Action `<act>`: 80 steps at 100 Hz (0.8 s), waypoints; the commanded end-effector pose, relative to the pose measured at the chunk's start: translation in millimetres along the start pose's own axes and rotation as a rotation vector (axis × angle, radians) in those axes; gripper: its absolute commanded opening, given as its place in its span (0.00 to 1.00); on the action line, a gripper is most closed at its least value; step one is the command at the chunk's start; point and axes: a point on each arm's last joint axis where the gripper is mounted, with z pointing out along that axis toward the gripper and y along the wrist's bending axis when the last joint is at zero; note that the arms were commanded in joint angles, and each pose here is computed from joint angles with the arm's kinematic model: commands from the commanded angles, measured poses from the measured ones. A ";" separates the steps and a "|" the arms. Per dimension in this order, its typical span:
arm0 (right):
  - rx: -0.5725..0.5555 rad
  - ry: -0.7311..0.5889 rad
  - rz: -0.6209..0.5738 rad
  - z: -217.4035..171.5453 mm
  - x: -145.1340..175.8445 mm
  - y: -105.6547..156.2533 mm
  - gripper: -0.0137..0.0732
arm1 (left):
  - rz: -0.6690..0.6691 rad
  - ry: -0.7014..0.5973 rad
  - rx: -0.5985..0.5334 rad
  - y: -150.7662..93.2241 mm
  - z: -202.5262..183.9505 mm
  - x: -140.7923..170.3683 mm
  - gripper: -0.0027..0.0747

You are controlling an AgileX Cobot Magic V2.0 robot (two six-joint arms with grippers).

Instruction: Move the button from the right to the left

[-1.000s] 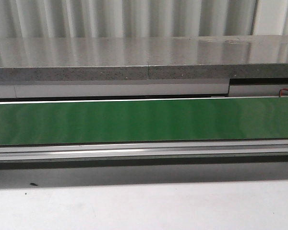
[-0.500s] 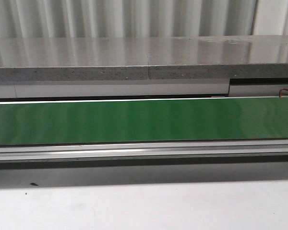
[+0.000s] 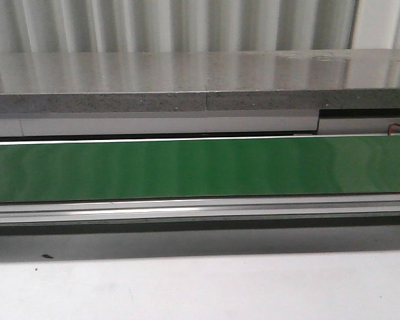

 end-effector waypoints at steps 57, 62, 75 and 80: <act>0.091 -0.362 0.075 20.2 41.4 -5.6 0.08 | -0.010 -0.067 0.003 -0.4 -0.8 4.6 0.01; 0.089 -0.380 0.074 22.3 50.0 -4.8 0.08 | -0.010 -0.067 0.003 -0.4 -0.8 4.6 0.01; 0.083 -0.454 0.069 23.6 65.7 -2.9 0.08 | -0.010 -0.067 0.003 -0.4 -0.8 4.6 0.01; 0.086 -0.459 0.067 21.1 66.2 -2.9 0.08 | -0.010 -0.067 0.003 -0.4 -0.8 4.6 0.01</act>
